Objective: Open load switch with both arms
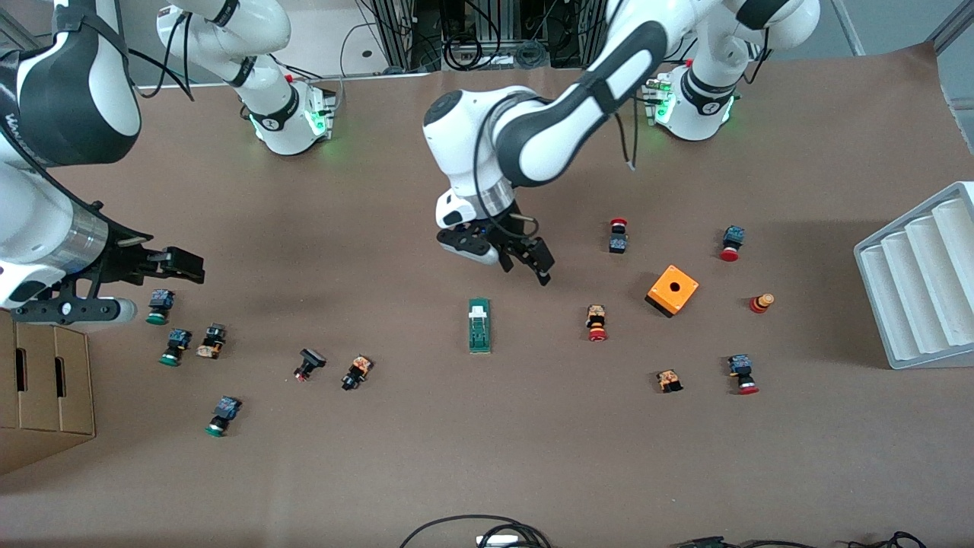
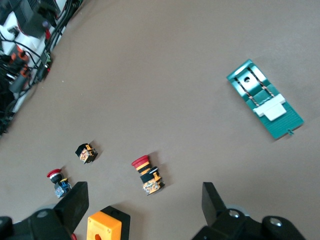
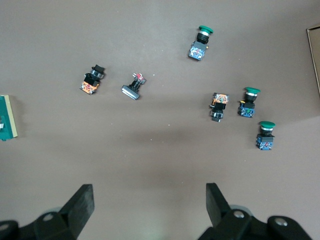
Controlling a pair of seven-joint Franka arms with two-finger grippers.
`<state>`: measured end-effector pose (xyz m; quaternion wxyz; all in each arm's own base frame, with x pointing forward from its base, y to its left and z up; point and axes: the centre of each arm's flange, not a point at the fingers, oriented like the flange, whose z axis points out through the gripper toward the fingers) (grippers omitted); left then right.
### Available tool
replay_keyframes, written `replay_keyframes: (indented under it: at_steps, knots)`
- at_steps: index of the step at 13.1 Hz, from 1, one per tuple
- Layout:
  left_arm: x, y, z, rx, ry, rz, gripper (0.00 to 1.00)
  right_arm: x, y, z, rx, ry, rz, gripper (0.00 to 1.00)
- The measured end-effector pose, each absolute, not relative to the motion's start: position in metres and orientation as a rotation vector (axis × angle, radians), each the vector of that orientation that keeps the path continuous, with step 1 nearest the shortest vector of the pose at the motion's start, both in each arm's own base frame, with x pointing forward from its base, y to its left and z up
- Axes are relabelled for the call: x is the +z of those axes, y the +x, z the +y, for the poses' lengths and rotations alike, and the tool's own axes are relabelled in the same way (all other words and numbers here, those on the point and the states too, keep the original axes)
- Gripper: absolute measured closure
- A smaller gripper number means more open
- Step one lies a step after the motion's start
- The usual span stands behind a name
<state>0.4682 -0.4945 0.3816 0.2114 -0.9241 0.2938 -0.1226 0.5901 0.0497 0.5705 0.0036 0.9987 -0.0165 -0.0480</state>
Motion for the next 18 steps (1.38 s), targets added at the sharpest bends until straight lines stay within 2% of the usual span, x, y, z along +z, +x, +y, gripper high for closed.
replay_keyframes:
  at_steps: [4, 8, 14, 18]
  knots:
    - [0.438, 0.517, -0.439, -0.242, -2.756, 0.760, 0.00, 0.584, 0.579, 0.050, -0.136, 3.131, -0.050, 0.00]
    - [0.494, 0.571, -0.341, -0.153, -2.965, 0.672, 0.00, 0.587, 0.571, 0.050, -0.170, 3.127, -0.046, 0.00]
    - [0.540, 0.588, -0.224, 0.024, -3.082, 0.380, 0.00, 0.579, 0.575, 0.023, -0.185, 3.128, -0.075, 0.00]
    - [0.568, 0.599, -0.163, 0.001, -3.076, 0.406, 0.00, 0.566, 0.585, -0.022, -0.177, 3.140, -0.056, 0.00]
